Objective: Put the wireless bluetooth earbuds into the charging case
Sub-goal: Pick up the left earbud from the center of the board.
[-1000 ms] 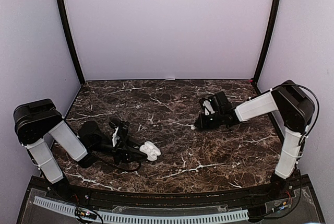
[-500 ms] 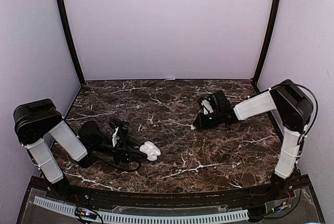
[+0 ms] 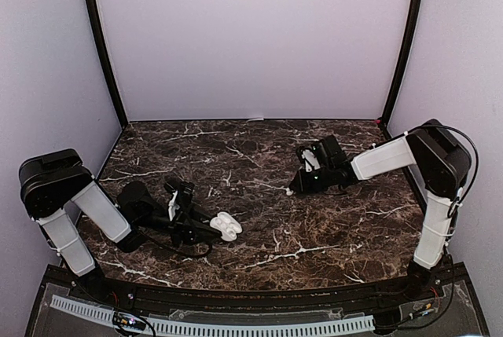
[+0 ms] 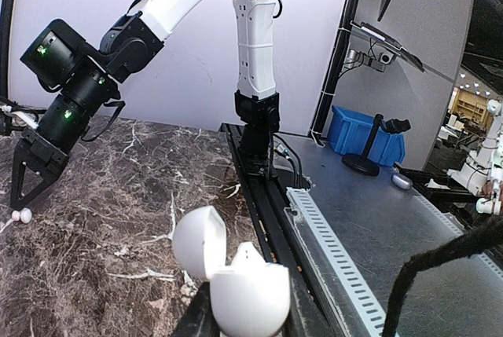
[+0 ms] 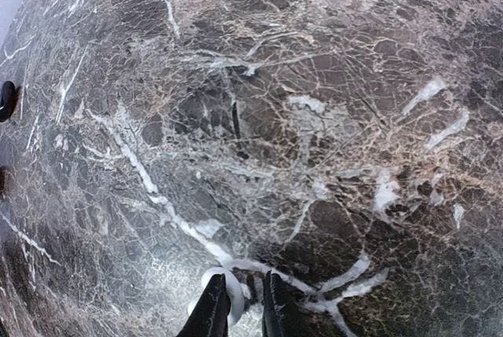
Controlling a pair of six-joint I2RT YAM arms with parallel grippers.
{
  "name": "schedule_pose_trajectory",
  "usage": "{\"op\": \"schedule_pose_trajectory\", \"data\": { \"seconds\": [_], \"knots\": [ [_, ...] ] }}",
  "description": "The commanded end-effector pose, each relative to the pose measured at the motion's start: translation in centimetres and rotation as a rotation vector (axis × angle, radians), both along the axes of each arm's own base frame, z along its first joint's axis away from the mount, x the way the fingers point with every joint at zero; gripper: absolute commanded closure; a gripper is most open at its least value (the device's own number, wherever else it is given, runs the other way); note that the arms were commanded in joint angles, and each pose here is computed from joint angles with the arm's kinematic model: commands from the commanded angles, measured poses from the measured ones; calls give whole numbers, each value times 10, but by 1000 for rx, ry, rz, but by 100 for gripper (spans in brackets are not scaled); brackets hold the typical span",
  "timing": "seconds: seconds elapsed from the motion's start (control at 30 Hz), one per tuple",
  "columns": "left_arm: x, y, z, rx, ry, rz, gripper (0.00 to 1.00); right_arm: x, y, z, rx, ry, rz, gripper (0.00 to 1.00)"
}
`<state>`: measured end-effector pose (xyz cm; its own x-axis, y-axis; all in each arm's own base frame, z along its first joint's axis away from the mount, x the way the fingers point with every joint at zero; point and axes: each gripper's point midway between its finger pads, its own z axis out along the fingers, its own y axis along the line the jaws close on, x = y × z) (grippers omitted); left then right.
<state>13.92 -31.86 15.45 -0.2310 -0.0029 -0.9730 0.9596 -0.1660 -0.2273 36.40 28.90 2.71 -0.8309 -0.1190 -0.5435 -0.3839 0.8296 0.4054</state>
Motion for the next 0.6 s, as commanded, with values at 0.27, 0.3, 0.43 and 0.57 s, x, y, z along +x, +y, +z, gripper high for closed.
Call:
{"op": "schedule_pose_trajectory", "data": {
  "seconds": [0.27,0.3,0.43,0.57],
  "knots": [
    [-4,2,8,-23,-40,-3,87,-9,20,2,19,21,60,83],
    [-4,2,8,-23,-40,-4,87,-10,21,2,19,20,62,84],
    [-4,2,8,-23,-40,-3,87,-10,22,4,19,18,63,89],
    [-4,2,8,-23,-41,-3,87,-9,23,12,28,5,64,93]
  ]
}}
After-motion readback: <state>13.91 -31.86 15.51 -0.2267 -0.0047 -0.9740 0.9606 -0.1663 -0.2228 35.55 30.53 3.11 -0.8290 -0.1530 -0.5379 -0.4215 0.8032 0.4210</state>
